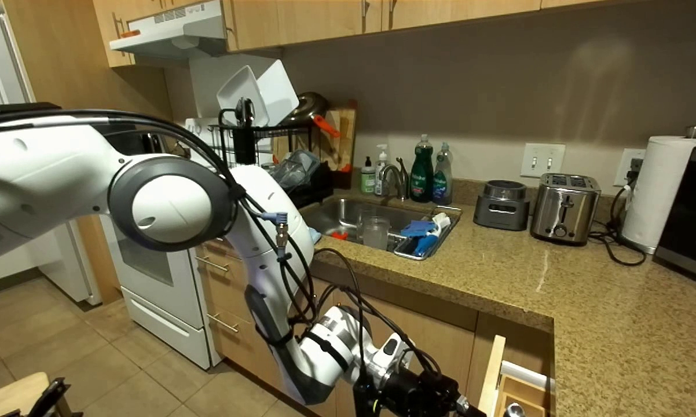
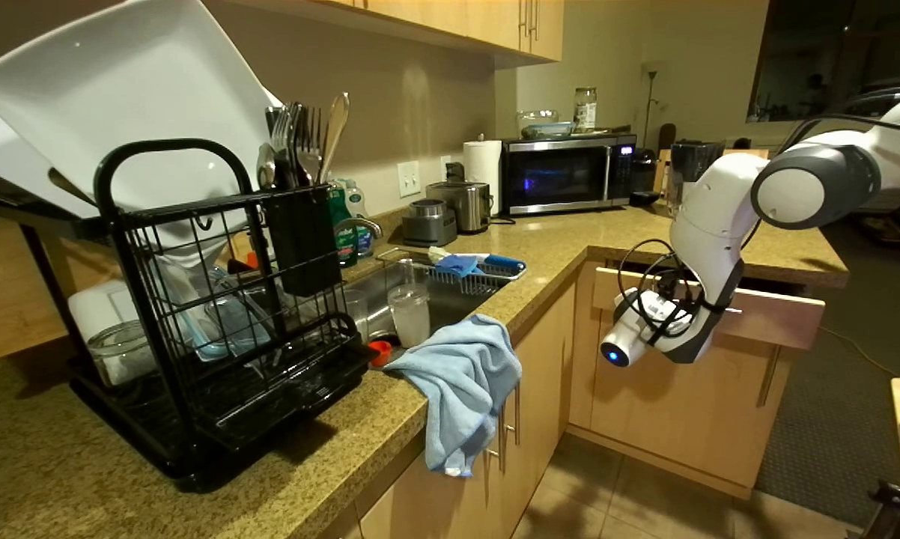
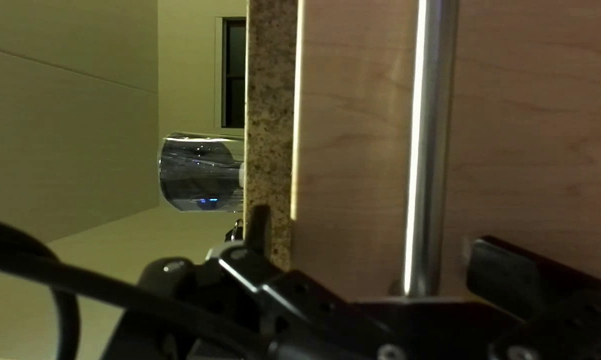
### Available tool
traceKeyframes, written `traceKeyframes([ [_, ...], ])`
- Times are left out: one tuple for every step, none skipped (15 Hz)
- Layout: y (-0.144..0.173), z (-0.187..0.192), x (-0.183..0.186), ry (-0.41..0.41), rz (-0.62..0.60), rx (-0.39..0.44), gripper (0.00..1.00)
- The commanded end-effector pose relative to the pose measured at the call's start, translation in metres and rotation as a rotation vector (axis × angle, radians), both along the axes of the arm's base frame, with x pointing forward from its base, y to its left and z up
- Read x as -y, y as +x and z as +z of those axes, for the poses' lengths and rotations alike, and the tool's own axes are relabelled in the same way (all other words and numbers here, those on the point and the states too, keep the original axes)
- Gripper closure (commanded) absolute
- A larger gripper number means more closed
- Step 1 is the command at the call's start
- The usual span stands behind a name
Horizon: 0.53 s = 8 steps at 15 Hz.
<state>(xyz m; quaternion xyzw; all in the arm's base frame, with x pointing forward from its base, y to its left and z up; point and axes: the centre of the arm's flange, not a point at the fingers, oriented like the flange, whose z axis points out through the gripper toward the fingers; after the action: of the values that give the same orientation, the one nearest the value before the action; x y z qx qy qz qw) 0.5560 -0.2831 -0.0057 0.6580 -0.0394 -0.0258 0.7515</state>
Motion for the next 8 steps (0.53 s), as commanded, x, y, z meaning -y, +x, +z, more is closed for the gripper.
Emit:
traceKeyframes([
  [-0.01,0.005,0.007,-0.007,-0.037,-0.019,0.0],
  [-0.01,0.004,0.007,-0.034,-0.049,-0.017,0.0],
  [-0.011,0.002,0.008,-0.055,-0.061,-0.017,0.0],
  [-0.012,0.0,0.009,-0.068,-0.068,-0.02,0.0],
  [-0.012,-0.002,0.01,-0.089,-0.078,-0.024,0.0],
  [-0.013,-0.005,0.01,-0.11,-0.087,-0.028,0.0],
  [-0.014,-0.007,0.011,-0.131,-0.096,-0.032,0.0],
  [-0.014,-0.011,0.013,-0.154,-0.103,-0.037,0.0],
])
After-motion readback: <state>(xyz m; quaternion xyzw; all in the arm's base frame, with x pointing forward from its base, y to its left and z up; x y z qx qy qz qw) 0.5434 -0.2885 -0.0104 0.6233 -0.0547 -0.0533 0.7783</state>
